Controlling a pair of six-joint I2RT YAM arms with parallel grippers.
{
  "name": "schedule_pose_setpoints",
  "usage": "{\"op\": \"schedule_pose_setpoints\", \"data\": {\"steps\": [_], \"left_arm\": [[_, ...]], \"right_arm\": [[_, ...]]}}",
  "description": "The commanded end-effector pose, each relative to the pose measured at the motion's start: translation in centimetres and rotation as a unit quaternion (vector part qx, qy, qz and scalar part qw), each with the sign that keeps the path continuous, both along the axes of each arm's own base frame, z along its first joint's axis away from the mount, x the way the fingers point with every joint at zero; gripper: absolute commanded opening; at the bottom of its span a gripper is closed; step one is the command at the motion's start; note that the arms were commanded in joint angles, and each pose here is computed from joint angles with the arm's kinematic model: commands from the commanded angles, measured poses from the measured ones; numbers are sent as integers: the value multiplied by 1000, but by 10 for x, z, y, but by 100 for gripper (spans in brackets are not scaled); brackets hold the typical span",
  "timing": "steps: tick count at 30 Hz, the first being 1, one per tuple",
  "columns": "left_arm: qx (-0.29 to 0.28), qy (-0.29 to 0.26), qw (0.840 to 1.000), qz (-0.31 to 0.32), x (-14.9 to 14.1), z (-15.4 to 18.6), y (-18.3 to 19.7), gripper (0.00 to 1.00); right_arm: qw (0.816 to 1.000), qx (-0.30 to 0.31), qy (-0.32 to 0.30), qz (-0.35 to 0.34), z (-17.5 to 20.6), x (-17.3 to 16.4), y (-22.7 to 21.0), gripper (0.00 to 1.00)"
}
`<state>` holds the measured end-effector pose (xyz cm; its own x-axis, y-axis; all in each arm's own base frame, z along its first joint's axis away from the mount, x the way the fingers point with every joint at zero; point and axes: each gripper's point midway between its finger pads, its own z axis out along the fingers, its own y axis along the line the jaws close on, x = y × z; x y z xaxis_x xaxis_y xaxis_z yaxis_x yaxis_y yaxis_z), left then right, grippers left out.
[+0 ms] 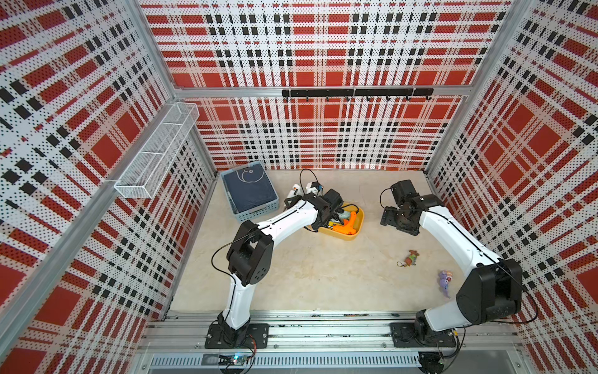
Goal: Put the hot melt glue gun into the storage box
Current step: Place the hot melt adhesive gun in the storage box.
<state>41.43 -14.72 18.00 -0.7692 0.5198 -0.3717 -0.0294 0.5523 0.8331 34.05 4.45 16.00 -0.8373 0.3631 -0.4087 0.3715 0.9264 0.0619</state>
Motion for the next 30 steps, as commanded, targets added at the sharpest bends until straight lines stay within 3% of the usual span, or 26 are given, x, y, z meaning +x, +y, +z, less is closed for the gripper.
{"op": "schedule_pose_setpoints", "data": {"steps": [1,8,16,22,30], "left_arm": [[11,-40,999,32,-5,27,26,0],[56,-79,995,34,5,53,20,0],[31,-84,995,-38,1,42,-60,0],[47,-95,992,-70,-2,44,-83,0],[-51,-46,989,-133,-4,9,-142,0]], "right_arm": [[1000,-5,-14,-3,11,-2,-7,84],[1000,-7,-15,-3,12,-1,-9,85],[1000,-8,-13,-3,9,-4,-11,85],[1000,-9,-9,-4,6,-5,-12,85],[1000,-6,-10,-5,4,-5,-11,85]]}}
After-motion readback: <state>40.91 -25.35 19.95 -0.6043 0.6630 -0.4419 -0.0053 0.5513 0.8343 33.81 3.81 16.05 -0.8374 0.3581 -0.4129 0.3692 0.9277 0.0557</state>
